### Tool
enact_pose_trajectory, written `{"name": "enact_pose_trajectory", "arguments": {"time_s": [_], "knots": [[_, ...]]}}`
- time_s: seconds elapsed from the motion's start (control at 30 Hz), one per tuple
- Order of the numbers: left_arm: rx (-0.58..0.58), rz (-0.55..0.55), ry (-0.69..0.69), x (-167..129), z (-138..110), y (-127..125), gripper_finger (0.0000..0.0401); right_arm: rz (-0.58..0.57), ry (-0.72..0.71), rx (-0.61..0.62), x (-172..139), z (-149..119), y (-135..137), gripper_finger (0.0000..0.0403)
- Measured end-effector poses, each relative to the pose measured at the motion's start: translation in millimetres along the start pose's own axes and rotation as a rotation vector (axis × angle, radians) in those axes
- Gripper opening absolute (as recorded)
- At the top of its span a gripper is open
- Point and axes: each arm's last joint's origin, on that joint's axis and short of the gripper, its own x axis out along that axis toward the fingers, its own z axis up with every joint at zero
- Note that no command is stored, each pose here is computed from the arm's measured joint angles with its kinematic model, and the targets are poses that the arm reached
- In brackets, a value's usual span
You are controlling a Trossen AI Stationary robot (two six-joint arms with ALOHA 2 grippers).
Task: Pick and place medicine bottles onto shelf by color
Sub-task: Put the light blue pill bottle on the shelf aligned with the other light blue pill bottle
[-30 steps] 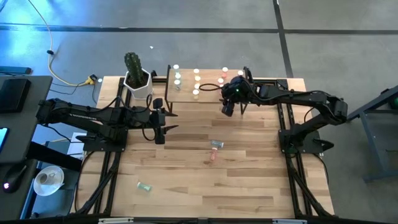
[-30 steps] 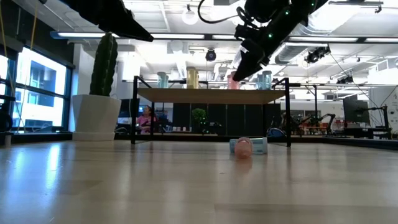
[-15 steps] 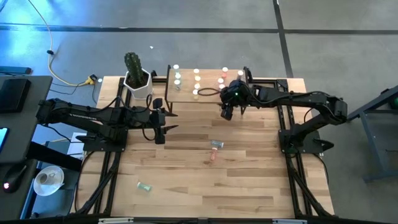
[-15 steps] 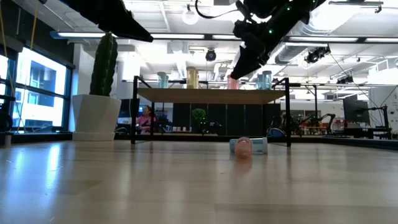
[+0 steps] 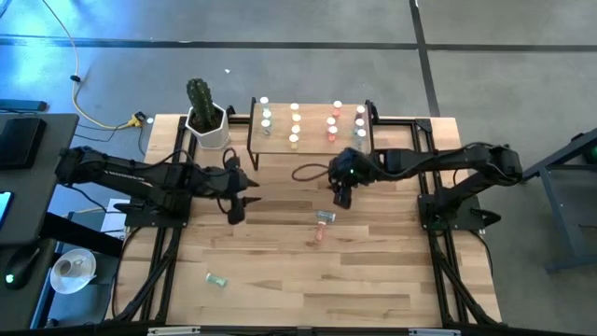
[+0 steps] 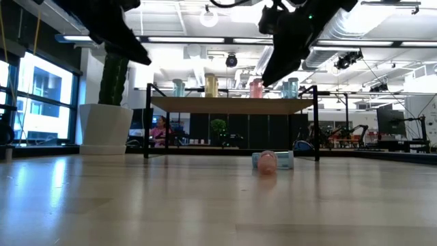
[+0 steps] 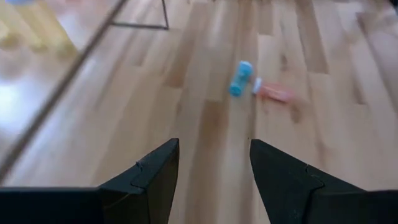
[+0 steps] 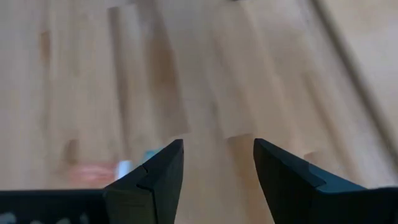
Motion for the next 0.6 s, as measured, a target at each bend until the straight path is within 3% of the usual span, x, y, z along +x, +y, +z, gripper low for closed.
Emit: {"name": "enact_pose_trajectory", "arguments": {"time_s": [0.3, 0.6], "knots": [[-0.117, -0.098, 0.155, -8, -19, -27, 0.0188, 0.049, 0.069, 0.015, 7, -11, 40, 0.0186], [-0.344, -0.186, 0.324, -13, -41, -73, 0.0188, 0.048, 0.111, -0.027, 21, -19, 64, 0.0186]]}}
